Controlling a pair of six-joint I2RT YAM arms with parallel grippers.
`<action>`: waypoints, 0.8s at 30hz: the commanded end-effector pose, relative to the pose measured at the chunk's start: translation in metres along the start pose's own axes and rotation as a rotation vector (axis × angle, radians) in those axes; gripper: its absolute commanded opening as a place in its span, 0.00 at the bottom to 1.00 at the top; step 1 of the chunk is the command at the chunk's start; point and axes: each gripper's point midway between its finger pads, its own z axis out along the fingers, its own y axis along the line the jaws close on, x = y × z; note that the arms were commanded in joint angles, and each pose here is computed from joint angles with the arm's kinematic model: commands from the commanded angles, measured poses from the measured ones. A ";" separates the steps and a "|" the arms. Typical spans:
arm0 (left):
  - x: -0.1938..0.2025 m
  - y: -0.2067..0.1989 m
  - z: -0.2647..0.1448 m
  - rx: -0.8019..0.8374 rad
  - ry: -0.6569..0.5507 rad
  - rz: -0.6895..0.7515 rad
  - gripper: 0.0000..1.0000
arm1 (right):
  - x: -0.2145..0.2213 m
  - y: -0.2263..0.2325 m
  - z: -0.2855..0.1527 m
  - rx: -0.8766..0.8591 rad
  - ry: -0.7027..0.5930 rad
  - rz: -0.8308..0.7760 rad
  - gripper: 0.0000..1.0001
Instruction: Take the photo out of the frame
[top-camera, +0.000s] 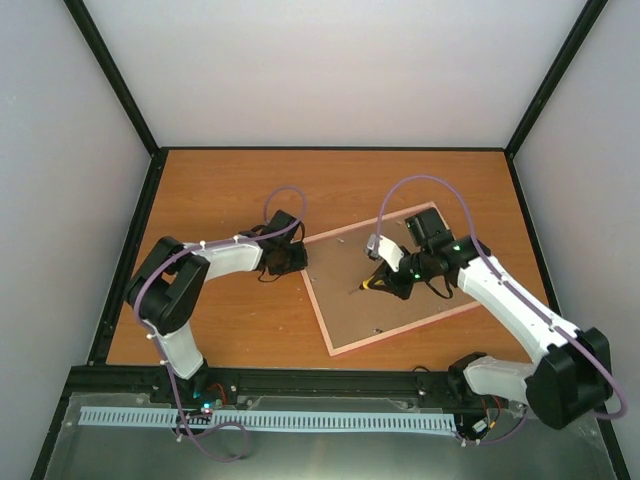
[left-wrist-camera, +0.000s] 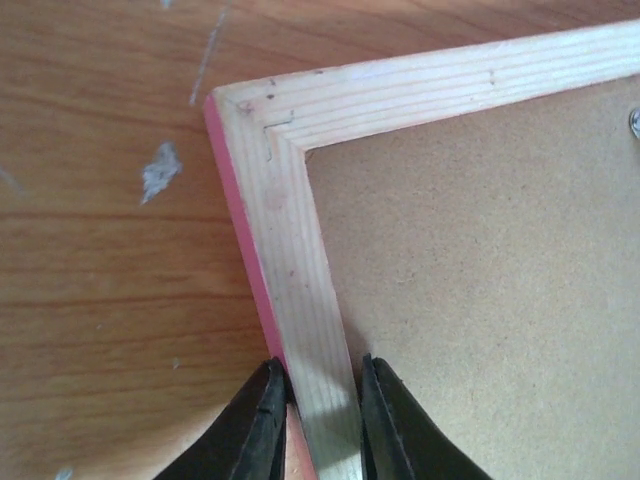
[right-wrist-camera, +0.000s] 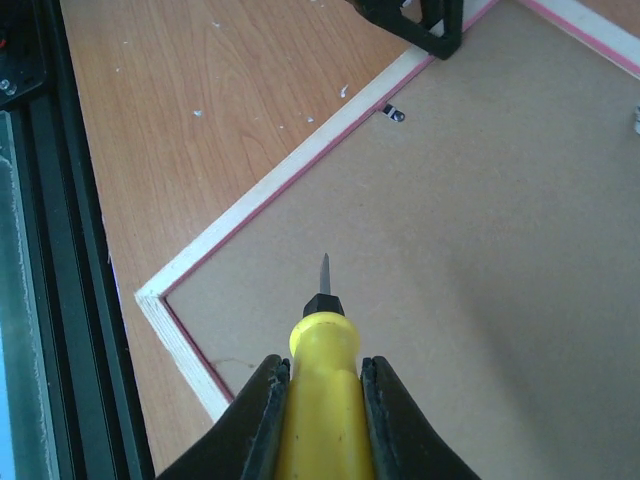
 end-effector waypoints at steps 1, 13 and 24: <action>0.030 0.038 0.023 -0.131 0.104 0.117 0.04 | -0.026 -0.002 0.008 -0.057 -0.039 -0.010 0.03; 0.024 0.016 0.014 0.000 0.041 -0.042 0.01 | -0.053 -0.025 0.055 -0.121 -0.038 0.107 0.03; 0.023 0.011 0.010 0.031 0.028 -0.058 0.01 | -0.066 -0.032 0.085 -0.193 0.006 0.154 0.03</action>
